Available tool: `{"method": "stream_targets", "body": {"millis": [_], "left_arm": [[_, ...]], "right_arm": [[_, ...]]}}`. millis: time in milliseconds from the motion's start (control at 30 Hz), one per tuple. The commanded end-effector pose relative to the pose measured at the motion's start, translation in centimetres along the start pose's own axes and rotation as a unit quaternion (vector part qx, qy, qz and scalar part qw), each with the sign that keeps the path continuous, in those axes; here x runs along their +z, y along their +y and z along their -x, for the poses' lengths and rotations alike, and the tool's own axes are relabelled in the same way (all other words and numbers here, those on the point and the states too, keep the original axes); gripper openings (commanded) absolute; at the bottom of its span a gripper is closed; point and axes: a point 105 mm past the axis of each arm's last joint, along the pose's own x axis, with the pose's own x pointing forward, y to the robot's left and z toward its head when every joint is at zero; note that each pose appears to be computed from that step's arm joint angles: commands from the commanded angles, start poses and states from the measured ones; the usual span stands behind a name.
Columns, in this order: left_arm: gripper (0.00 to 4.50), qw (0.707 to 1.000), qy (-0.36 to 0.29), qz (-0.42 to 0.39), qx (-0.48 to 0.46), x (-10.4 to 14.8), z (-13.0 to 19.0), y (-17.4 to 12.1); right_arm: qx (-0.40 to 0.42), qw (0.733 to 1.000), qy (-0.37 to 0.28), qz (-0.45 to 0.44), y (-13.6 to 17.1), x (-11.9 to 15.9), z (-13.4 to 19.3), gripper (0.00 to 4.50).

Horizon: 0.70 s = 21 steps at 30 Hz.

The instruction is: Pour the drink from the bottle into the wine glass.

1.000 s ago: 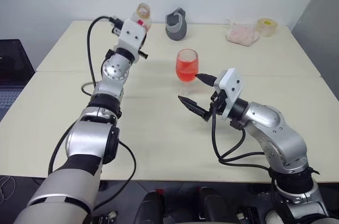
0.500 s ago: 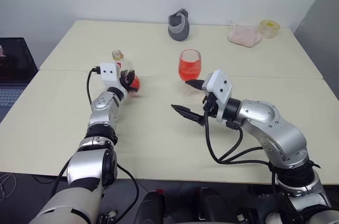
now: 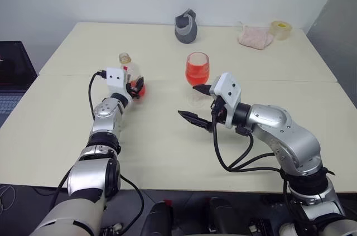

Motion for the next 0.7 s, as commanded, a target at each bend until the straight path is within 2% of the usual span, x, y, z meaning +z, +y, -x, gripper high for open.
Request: {"method": "stream_targets", "body": {"millis": [33, 100, 433, 700], "left_arm": [[4.0, 1.0, -0.026, -0.002, 0.009, 1.1, 0.5, 1.0], [4.46, 0.999, -0.031, -0.001, 0.011, 1.1, 0.8, 1.3], [4.46, 0.996, -0.076, -0.015, 0.035, 3.3, 4.0, 3.1], [4.46, 0.994, -0.061, -0.036, 0.082, 3.4, 7.3, 3.1]], "right_arm": [[0.0, 1.0, -0.023, 0.012, 0.1, 1.3, 0.3, 4.5], [-0.001, 1.0, -0.023, 0.009, 0.0, 1.2, 0.4, 4.5], [-0.034, 0.999, -0.032, -0.022, -0.5, 0.2, 1.5, 4.5], [-0.082, 0.994, -0.034, -0.068, -0.7, -2.7, 2.7, 4.5]]}}
